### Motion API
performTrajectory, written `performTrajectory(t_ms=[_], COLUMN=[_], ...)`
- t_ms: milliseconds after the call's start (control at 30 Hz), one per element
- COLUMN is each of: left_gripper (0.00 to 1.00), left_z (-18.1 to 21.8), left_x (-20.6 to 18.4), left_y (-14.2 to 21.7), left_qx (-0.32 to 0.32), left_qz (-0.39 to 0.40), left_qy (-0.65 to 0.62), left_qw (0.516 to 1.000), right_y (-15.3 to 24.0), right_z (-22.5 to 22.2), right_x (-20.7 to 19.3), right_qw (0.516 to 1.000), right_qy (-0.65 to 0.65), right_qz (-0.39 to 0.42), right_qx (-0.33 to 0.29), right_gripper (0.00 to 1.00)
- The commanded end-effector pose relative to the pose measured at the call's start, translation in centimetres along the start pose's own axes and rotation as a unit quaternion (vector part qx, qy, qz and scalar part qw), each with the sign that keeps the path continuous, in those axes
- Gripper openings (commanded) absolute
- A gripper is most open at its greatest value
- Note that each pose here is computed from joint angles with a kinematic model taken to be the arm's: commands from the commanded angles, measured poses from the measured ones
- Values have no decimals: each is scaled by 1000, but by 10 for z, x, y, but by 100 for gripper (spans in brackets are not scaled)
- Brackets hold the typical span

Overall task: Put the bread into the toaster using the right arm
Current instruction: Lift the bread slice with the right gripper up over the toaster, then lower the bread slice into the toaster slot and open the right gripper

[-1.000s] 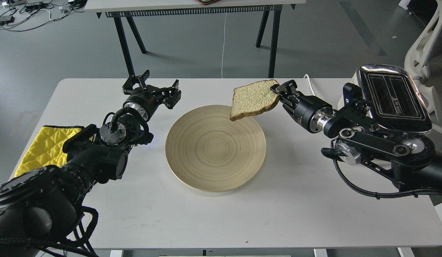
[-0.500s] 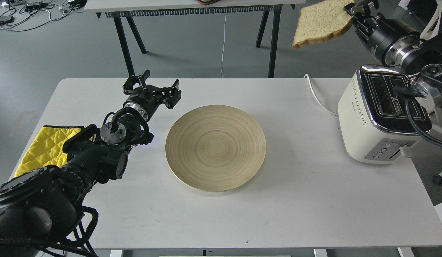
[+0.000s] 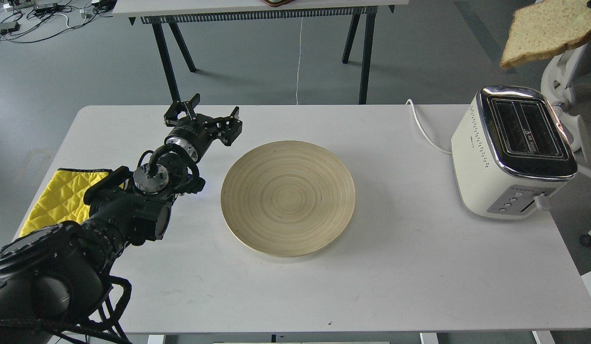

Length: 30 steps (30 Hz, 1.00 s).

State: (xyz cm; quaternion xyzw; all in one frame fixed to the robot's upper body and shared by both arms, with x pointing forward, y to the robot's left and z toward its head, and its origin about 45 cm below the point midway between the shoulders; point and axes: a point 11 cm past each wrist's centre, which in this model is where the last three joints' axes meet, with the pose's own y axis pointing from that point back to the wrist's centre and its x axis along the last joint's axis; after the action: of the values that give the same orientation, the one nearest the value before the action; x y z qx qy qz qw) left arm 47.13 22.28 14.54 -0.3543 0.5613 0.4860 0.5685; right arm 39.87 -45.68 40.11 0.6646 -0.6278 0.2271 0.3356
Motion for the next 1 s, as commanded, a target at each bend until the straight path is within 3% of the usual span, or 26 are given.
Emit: performTrajectory(t_ms=[0,967], left_gripper=[100,100], left_z=[0,0], left_x=[0,0], left_y=[0,0], left_qx=[0,0], left_qz=[0,0], left_qy=[0,0], left_qw=[1000,1000], right_y=[11,27], right_z=[17,47], right_x=[-5,-21], right_qw=[1000,994], right_qy=[10,66], right_qz=[-13,-68], right_qx=[-23,-60], right_gripper=[1,1])
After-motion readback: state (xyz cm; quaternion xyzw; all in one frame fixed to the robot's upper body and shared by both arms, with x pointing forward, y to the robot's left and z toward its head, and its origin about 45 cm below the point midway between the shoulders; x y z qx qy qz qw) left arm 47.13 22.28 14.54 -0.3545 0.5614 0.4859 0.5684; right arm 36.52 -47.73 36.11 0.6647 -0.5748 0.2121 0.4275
